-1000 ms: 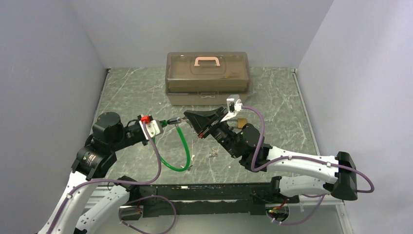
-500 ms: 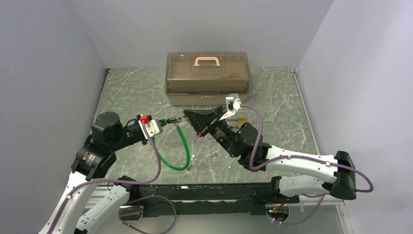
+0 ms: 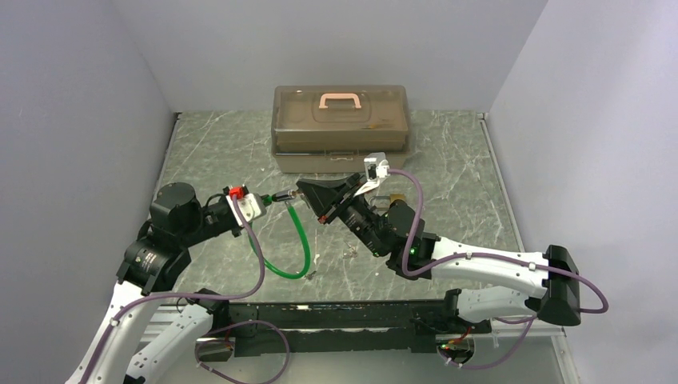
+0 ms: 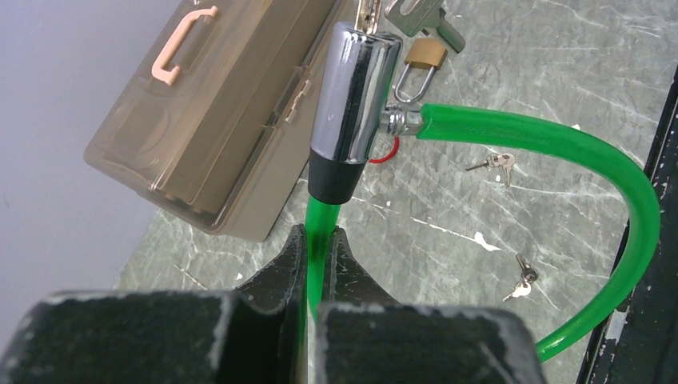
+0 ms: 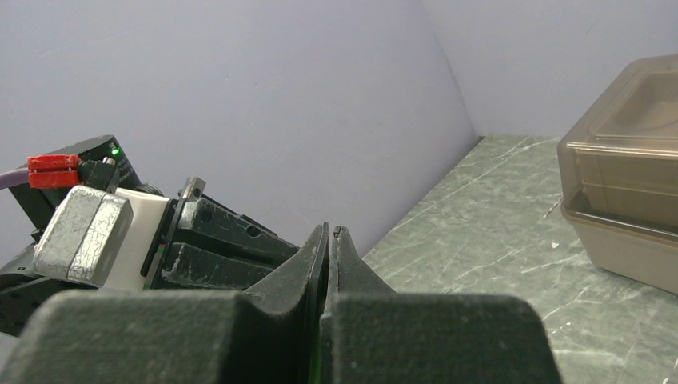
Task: Unlock with the key
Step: Unlock the lock.
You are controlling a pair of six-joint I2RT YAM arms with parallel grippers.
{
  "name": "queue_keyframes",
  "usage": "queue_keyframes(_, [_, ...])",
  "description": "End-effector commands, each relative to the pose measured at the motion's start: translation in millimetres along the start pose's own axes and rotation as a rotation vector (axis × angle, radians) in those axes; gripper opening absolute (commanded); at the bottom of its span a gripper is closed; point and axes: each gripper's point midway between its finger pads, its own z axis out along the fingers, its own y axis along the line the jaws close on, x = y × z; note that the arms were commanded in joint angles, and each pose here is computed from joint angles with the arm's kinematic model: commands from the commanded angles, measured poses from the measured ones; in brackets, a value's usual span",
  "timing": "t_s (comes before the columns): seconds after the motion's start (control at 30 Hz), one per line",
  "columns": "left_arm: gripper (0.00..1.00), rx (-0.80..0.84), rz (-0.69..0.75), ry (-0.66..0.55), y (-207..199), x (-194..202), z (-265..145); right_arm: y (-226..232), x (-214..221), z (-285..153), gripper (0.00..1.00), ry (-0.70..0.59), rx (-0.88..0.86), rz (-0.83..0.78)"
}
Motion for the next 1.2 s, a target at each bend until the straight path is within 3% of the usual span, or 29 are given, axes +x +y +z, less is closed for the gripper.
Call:
queue_keyframes(0.0, [0.00,-0.062,0.049,-0.140,20,-50,-10,11,8,4,0.00,0.038,-0.034,0.020])
queue_keyframes(0.63, [0.00,-0.088,0.044,-0.161,29,-64,-15,-3,63,-9,0.01,0.219,-0.025,-0.019])
queue_keyframes(0.93, [0.00,-0.083,0.044,-0.139,28,-57,-14,15,25,-16,0.56,0.192,-0.103,-0.092])
queue_keyframes(1.03, [0.00,-0.073,0.043,-0.134,26,-56,-14,16,2,-21,0.64,0.167,-0.115,-0.140])
queue_keyframes(1.17, [0.00,-0.072,0.049,-0.131,26,-56,-15,16,-22,-30,0.68,0.160,-0.118,-0.227])
